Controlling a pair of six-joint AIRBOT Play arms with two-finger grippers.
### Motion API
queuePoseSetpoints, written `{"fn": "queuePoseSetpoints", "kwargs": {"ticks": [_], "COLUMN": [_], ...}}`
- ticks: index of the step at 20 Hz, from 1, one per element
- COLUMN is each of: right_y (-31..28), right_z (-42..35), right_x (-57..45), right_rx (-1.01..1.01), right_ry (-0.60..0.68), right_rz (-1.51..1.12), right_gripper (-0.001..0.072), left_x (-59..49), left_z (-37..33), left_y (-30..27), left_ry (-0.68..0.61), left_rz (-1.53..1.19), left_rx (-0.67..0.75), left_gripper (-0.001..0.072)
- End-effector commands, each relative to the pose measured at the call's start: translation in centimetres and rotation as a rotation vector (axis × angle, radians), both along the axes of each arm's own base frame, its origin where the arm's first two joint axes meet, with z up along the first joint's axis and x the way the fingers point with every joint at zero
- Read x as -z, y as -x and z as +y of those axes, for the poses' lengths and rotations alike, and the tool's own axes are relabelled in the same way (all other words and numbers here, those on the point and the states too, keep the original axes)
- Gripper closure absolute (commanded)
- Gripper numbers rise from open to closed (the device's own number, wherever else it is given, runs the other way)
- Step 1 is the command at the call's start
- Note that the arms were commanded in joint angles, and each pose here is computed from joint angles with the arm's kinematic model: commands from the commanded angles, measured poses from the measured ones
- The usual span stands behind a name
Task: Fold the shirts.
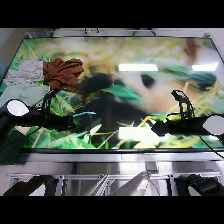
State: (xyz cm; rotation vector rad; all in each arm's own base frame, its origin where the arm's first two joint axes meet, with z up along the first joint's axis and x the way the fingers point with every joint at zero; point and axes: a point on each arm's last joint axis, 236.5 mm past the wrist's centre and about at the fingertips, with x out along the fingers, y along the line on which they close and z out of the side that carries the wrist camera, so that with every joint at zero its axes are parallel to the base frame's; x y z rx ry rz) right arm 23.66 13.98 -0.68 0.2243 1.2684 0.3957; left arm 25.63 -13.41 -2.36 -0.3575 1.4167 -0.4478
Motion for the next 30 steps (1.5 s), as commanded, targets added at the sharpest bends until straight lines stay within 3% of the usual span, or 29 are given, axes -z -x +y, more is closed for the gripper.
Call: {"fn": "queuePoseSetpoints", "kwargs": {"ticks": [1, 2, 5, 10, 13, 22, 28, 29, 30], "right_y": [0.0, 0.0, 0.0, 0.0, 0.0, 0.0, -1.1, -1.2, -1.2], "right_z": [0.0, 0.0, 0.0, 0.0, 0.0, 0.0, 0.0, 0.0, 0.1], "right_x": [0.0, 0.0, 0.0, 0.0, 0.0, 0.0, -0.3, -0.4, -0.4], "right_rx": [0.001, 0.001, 0.001, 0.001, 0.001, 0.001, 0.019, 0.021, 0.021], "right_ry": [0.000, 0.000, 0.000, 0.000, 0.000, 0.000, -0.008, -0.009, -0.009], "right_rz": [0.000, 0.000, 0.000, 0.000, 0.000, 0.000, -0.043, -0.048, -0.048], "right_gripper": [0.0244, 0.0244, 0.0244, 0.0244, 0.0244, 0.0244, 0.0244, 0.0244, 0.0244], "left_x": [0.2, 0.2, 0.0, -7.0, -8.8, 2.3, 8.7, 8.8, 8.4], "left_z": [-0.3, -0.3, 0.7, 10.5, 15.7, 20.1, 14.9, 13.7, 12.7], "left_y": [-0.1, -0.1, -1.0, -11.3, -16.3, -27.0, -30.9, -31.2, -31.5], "left_ry": [0.014, 0.013, 0.002, -0.114, -0.156, -0.153, -0.122, -0.115, -0.107], "left_rz": [0.010, 0.009, -0.011, -0.343, -0.416, -0.266, -0.199, -0.194, -0.191], "left_rx": [-0.003, -0.003, -0.032, -0.292, -0.368, -0.345, -0.213, -0.183, -0.152], "left_gripper": [0.0689, 0.0682, -0.0013, -0.0009, -0.0010, -0.0009, 0.0014, 0.0213, 0.0687]}}
